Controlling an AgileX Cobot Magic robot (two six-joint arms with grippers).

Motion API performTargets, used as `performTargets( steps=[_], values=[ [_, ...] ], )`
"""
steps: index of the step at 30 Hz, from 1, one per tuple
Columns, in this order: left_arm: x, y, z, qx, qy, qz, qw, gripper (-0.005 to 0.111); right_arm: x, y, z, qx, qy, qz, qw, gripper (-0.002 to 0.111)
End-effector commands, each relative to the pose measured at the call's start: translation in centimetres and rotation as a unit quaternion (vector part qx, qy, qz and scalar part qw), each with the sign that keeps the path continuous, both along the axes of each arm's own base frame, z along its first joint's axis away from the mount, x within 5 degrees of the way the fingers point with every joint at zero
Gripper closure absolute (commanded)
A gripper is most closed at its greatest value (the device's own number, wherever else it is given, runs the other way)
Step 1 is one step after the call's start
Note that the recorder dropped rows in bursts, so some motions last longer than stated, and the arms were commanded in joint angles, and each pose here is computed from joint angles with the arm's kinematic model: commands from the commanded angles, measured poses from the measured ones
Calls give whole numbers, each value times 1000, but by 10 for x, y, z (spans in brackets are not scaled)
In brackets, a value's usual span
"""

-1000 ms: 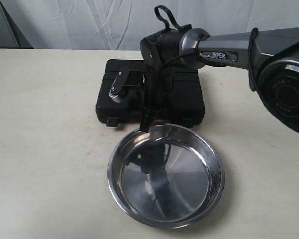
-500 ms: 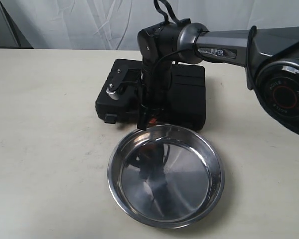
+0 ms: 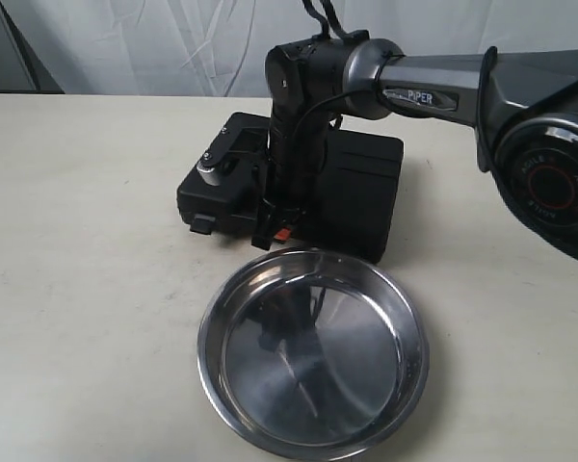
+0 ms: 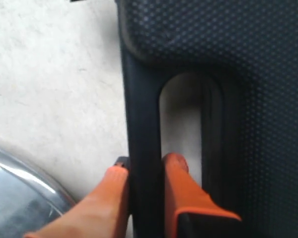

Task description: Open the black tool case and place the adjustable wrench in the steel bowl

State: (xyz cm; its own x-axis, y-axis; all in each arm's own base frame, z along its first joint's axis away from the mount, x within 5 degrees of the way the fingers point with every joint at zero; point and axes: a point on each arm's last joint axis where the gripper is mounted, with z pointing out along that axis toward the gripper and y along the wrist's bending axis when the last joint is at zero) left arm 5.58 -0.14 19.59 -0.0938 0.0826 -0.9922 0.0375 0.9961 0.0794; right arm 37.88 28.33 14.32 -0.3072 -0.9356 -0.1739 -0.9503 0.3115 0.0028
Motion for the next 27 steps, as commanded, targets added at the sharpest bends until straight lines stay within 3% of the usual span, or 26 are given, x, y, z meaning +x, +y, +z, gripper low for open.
performTargets(
  steps=[1,8,13,27],
  values=[
    [0,0,1,-2,-3,-2,1000,106,-1,1,17,24,3,-14,1000,89],
    [0,0,1,-2,-3,-2,1000,106,3,-3,16,-2,-21,-2,1000,90],
    [0,0,1,-2,-3,-2,1000,106,3,-4,16,-5,-24,2,1000,109],
    [0,0,1,-2,-3,-2,1000,106,5,-6,16,-18,-36,10,999,109]
  ],
)
